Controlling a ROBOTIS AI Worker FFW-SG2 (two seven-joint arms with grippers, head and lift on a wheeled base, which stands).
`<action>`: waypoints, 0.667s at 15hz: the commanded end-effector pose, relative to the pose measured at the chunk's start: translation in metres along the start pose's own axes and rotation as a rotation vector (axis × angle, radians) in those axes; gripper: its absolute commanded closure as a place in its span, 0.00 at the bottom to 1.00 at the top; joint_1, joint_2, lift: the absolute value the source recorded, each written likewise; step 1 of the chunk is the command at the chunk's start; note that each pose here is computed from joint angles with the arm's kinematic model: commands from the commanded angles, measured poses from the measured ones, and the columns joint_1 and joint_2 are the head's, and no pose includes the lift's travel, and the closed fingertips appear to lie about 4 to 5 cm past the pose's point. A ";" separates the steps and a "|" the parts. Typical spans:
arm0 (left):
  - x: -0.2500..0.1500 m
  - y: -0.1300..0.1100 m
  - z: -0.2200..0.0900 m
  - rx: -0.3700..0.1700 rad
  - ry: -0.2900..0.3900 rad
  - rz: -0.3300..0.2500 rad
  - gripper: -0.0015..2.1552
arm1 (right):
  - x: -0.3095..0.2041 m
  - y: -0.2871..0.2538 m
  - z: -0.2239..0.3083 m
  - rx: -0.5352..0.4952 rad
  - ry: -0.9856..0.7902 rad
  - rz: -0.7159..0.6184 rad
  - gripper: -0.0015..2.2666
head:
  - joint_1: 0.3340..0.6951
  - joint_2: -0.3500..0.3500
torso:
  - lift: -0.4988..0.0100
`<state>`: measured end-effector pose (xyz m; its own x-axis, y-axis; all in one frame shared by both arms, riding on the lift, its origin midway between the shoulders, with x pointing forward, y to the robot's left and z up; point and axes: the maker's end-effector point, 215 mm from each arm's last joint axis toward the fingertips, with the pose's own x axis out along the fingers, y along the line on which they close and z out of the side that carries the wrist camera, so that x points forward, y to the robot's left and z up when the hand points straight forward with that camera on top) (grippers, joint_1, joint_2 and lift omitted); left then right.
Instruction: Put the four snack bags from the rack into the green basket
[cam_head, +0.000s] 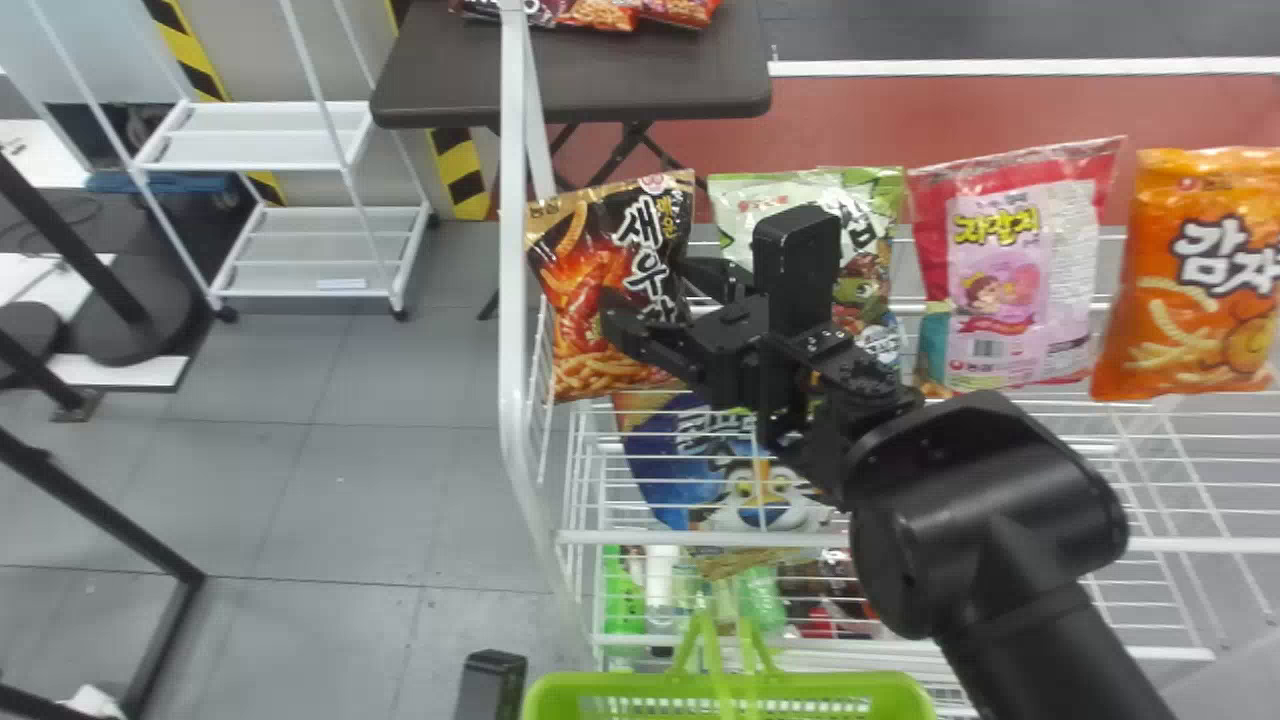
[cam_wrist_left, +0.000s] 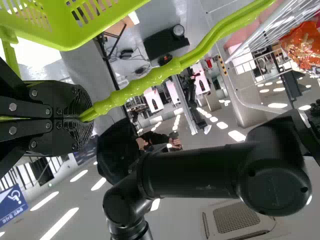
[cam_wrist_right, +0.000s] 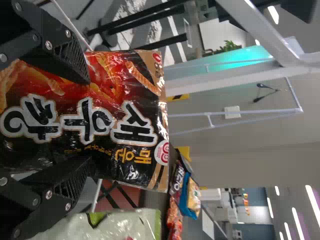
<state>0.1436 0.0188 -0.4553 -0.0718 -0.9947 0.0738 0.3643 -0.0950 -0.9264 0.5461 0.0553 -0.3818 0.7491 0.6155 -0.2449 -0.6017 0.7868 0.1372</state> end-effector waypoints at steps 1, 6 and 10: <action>0.001 -0.002 0.000 -0.002 0.000 -0.013 0.99 | -0.007 0.011 -0.001 -0.021 0.001 0.006 0.93 | 1.00 0.67 | 0.97; 0.004 -0.003 -0.003 0.002 0.005 -0.020 0.99 | -0.042 0.025 0.017 -0.030 -0.057 0.003 0.94 | 1.00 0.69 | 0.97; 0.004 -0.005 -0.006 0.002 0.003 -0.019 0.99 | -0.106 0.019 0.020 -0.071 -0.028 -0.093 0.94 | 1.00 0.65 | 0.97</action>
<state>0.1380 0.0146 -0.4545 -0.0795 -0.9935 0.0820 0.3644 -0.1055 -0.9253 0.4770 0.0229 -0.3378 0.7991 0.5636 -0.2093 -0.5647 0.8231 0.0606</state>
